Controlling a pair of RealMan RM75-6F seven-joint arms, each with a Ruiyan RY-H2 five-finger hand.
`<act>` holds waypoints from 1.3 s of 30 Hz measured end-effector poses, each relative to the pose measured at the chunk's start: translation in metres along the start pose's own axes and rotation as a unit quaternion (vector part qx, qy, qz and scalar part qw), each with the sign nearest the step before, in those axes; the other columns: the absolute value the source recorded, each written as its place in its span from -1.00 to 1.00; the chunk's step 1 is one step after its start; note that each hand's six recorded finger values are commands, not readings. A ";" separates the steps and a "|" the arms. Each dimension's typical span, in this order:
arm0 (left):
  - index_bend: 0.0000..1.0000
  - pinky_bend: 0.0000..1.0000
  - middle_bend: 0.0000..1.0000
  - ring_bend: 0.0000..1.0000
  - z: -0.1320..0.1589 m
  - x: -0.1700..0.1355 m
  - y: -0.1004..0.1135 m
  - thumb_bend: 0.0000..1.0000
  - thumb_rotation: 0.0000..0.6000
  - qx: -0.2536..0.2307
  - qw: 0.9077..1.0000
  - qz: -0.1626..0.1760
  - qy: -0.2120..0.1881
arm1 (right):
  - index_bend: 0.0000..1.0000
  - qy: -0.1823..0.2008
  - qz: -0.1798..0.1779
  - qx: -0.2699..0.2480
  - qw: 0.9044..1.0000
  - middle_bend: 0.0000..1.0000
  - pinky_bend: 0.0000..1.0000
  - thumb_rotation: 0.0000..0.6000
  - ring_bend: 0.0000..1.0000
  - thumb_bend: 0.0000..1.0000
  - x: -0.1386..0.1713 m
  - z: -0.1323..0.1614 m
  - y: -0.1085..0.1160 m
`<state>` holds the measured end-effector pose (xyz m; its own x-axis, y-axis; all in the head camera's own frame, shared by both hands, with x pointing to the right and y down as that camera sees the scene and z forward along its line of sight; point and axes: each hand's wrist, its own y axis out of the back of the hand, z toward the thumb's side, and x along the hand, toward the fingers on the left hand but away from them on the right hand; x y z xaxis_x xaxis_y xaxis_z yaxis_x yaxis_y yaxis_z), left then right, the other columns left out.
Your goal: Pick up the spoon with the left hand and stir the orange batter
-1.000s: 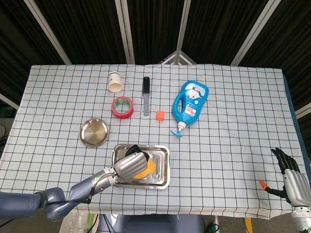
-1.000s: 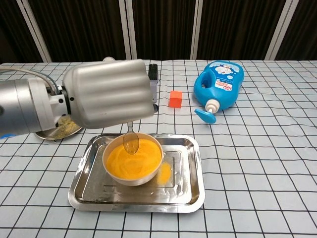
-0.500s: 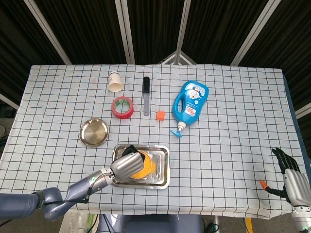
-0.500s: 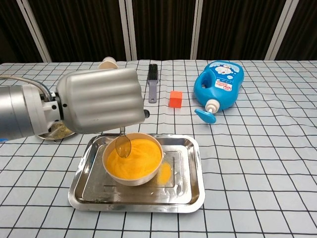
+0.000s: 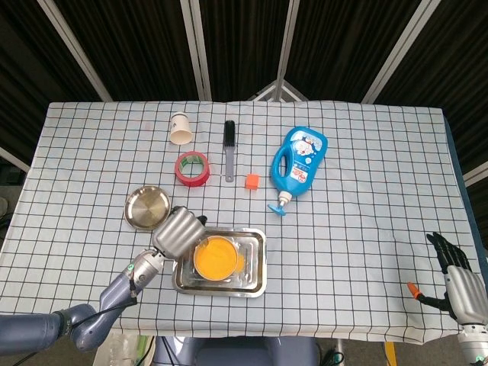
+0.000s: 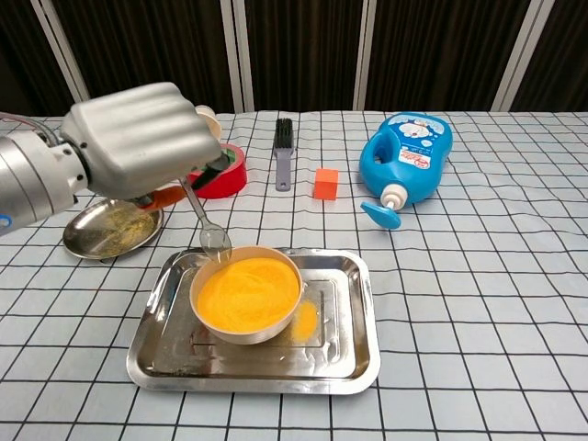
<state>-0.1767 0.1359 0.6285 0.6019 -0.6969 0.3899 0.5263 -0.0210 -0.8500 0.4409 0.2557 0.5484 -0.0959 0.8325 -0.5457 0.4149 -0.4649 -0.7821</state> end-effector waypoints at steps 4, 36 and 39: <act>0.61 1.00 1.00 1.00 -0.025 -0.002 -0.017 0.41 1.00 -0.038 0.997 -0.030 0.055 | -1.00 -0.001 0.003 0.000 1.000 -1.00 -1.00 1.00 -1.00 -0.38 0.000 0.000 -0.001; 0.52 1.00 1.00 1.00 -0.075 -0.029 -0.140 0.20 1.00 -0.196 0.921 -0.199 0.272 | -1.00 -0.011 0.012 -0.009 1.000 -1.00 -1.00 1.00 -1.00 -0.38 -0.001 -0.001 -0.003; 0.44 1.00 1.00 1.00 -0.077 -0.030 -0.148 0.09 1.00 -0.200 0.915 -0.206 0.283 | -1.00 -0.012 0.012 -0.009 1.000 -1.00 -1.00 1.00 -1.00 -0.38 -0.001 -0.001 -0.003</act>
<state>-0.3197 0.1048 0.7154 -0.0660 -0.8278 0.5571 0.3081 -0.5479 -0.7777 0.4408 0.2570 0.5516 -0.1066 0.8140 -0.5710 0.4331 -0.4789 -0.7636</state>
